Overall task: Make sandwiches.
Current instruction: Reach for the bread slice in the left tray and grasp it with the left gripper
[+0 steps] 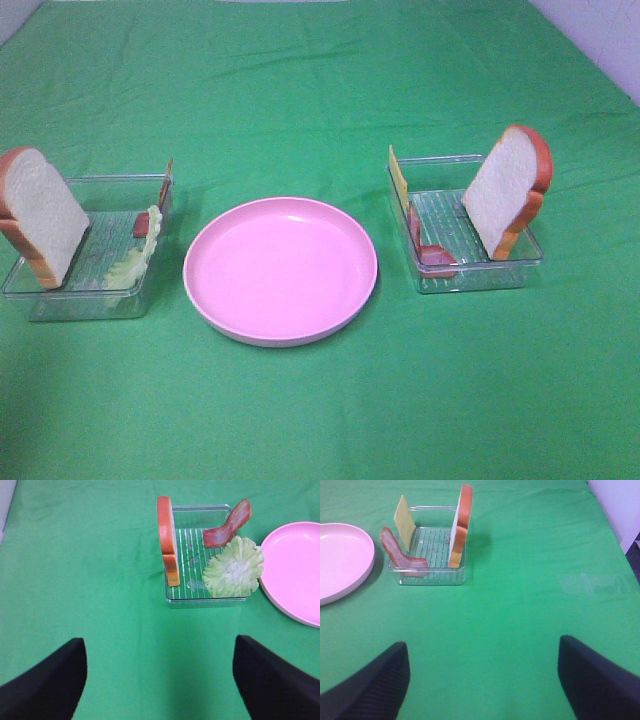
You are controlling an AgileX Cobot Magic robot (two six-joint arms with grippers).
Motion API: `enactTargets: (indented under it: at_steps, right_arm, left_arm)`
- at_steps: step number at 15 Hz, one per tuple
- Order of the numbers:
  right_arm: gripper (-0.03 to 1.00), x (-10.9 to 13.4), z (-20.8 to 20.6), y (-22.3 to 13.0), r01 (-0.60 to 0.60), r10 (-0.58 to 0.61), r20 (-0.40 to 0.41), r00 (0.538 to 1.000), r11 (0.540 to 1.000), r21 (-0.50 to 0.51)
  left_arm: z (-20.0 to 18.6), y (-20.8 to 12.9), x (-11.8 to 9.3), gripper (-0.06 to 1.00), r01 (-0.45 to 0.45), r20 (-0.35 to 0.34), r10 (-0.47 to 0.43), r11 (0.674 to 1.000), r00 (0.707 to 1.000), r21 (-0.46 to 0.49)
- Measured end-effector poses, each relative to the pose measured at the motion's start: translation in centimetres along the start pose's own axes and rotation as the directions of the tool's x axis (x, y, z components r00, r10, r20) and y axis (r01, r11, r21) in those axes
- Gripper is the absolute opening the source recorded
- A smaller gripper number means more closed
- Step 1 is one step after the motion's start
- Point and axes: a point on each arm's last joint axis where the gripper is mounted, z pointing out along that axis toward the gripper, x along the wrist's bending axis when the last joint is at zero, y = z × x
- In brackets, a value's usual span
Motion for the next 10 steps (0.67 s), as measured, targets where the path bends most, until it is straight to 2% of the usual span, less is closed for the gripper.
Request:
enactTargets:
  at_steps: [2, 5, 6, 10]
  right_arm:
    - [0.77, 0.0, 0.0, 0.0, 0.0, 0.0, 0.0, 1.0, 1.0, 0.0]
    - [0.77, 0.0, 0.0, 0.0, 0.0, 0.0, 0.0, 1.0, 1.0, 0.0]
    - [0.77, 0.0, 0.0, 0.0, 0.0, 0.0, 0.0, 1.0, 1.0, 0.0]
    - [0.77, 0.0, 0.0, 0.0, 0.0, 0.0, 0.0, 1.0, 1.0, 0.0]
  left_arm:
    - [3.3, 3.3, 0.0, 0.76, 0.019, 0.016, -0.021, 0.995, 1.0, 0.099]
    - [8.1, 6.3, 0.1, 0.76, 0.038, 0.026, -0.045, 0.976, 0.999, 0.215]
    - [11.9, 7.8, 0.3, 0.76, 0.047, 0.026, -0.057, 0.956, 0.998, 0.291]
    - [20.0, 9.3, 0.8, 0.76, 0.058, 0.013, -0.069, 0.916, 0.998, 0.397]
